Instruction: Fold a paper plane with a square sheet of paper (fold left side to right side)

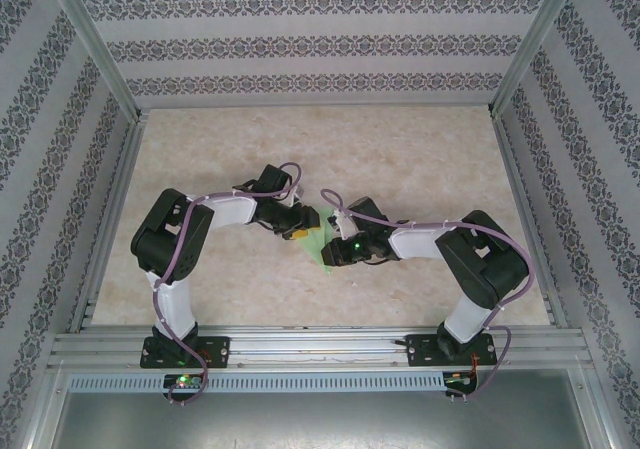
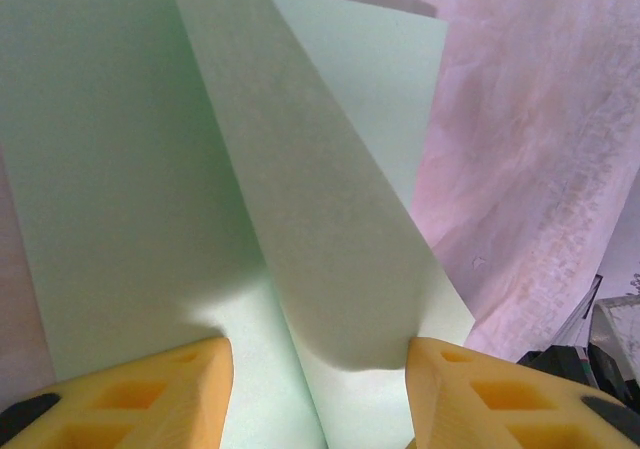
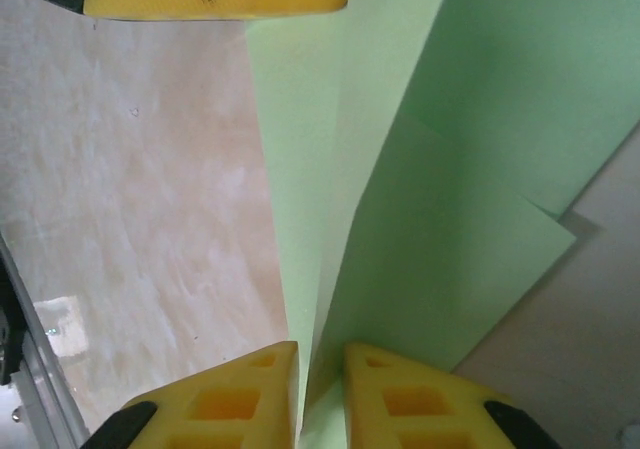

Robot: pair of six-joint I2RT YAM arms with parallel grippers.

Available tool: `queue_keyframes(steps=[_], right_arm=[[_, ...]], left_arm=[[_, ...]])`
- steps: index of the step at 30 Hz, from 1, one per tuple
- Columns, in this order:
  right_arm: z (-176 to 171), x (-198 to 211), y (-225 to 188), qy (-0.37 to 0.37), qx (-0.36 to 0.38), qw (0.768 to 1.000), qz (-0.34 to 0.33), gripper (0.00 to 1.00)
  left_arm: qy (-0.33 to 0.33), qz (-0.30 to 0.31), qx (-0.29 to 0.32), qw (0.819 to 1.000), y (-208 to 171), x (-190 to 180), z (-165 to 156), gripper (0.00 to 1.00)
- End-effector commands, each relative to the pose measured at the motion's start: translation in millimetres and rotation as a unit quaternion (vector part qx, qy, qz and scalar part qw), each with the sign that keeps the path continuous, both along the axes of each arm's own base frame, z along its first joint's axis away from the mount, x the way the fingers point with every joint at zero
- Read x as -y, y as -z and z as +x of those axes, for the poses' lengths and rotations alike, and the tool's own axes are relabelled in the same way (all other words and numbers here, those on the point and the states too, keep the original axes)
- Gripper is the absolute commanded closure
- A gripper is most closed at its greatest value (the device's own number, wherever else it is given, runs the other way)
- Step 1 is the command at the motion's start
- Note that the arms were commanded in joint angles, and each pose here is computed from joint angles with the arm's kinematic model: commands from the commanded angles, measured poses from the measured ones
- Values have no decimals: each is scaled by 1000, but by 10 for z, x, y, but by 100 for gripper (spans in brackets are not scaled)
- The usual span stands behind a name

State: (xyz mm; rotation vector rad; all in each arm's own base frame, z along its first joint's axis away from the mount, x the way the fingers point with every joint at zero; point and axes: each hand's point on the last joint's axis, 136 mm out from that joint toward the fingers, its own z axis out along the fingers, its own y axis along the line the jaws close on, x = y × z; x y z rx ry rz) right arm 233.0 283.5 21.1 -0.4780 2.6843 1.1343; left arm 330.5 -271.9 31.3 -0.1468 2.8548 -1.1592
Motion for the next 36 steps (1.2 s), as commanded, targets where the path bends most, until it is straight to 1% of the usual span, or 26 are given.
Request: queue_keyframes(steps=[1,11,14,18,24,27,30,36], right_arm=[[71,-26,-127,5,5,1000,26,76],[219,82,-443,37,19,996,82,64],[303,100,-435,48,8,995,92,63],[382,15,-396,50,-4,994,98,63],[458,-87,-328,48,-8,994,94,63],[469,-104,-288,49,-12,994,93,67],[471,-100,-259,50,-15,995,89,74],[454,-33,-195,58,-16,996,72,94]], left_arm=[[-15,79,-34,996,398,-237,-111,50],[-16,75,-31,997,376,-220,-100,51],[-16,73,-29,997,360,-211,-94,51],[-16,71,-28,997,351,-209,-90,51],[-16,68,-27,997,340,-200,-81,51],[-16,67,-26,997,335,-197,-82,51],[-16,68,-26,997,337,-199,-79,51],[-16,69,-26,997,333,-202,-81,51]])
